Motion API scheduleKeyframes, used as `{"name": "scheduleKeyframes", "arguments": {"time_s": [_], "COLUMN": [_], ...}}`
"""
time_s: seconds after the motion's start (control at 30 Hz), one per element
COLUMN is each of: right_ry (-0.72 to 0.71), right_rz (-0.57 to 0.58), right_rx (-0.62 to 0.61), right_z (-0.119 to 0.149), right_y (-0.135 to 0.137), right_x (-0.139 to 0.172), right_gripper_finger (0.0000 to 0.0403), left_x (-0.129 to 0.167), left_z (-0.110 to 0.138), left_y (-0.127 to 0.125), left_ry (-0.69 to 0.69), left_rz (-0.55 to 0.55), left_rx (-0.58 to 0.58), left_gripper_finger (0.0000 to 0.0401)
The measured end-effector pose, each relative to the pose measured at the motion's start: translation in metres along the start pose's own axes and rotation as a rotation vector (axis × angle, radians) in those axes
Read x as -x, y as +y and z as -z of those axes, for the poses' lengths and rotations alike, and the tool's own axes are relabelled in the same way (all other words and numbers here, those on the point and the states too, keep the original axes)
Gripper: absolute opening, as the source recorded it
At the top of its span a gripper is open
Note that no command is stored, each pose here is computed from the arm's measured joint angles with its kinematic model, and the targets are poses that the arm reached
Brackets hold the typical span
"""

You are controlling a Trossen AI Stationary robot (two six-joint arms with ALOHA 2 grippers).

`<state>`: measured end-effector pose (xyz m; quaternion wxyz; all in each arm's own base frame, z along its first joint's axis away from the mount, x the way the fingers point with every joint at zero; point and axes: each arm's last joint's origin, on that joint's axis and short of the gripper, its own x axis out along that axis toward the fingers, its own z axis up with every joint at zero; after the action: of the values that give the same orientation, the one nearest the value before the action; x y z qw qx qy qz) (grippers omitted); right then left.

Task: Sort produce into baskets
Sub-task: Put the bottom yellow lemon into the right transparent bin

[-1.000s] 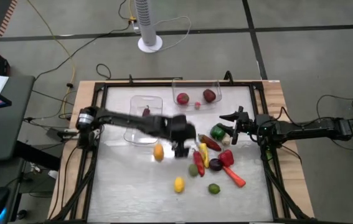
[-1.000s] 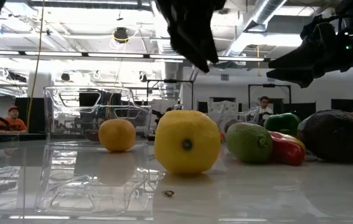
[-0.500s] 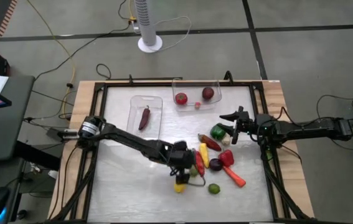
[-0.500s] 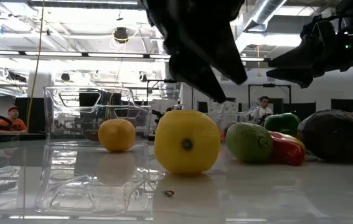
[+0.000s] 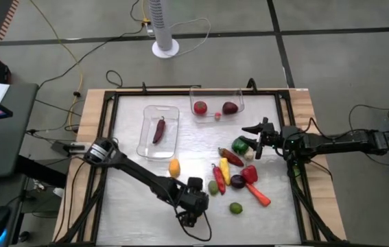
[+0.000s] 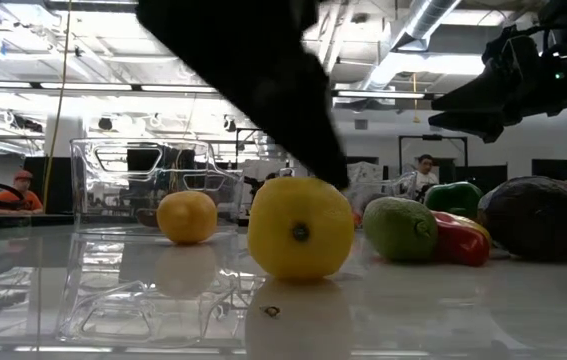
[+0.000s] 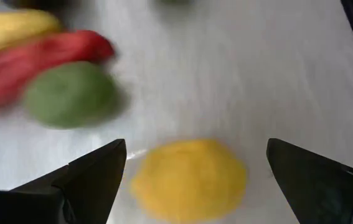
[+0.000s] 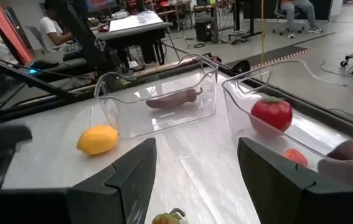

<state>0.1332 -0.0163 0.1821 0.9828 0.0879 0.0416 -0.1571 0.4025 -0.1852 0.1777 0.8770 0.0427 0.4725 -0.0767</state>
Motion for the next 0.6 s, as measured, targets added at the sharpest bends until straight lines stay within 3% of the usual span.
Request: {"name": "scheduleKeyframes", "arguments": {"time_s": [0.2, 0.3, 0.6], "right_ry": [-0.001, 0.000, 0.002], "right_rz": [-0.010, -0.013, -0.011], "right_rx": [-0.006, -0.005, -0.004], "right_z": [0.000, 0.000, 0.000], "right_y": [0.001, 0.002, 0.002], "right_x": [0.000, 0.000, 0.000], "right_gripper_finger": [0.0254, 0.0254, 0.0254], "left_x": [-0.011, -0.011, -0.018], "left_z": [0.005, 0.004, 0.012], "left_y": [-0.002, 0.000, 0.002], "left_ry": [0.026, 0.016, 0.085], "left_rz": [0.025, -0.032, -0.015], "left_rx": [0.002, -0.005, 0.013], "left_gripper_finger": [0.0374, 0.0372, 0.0346]}}
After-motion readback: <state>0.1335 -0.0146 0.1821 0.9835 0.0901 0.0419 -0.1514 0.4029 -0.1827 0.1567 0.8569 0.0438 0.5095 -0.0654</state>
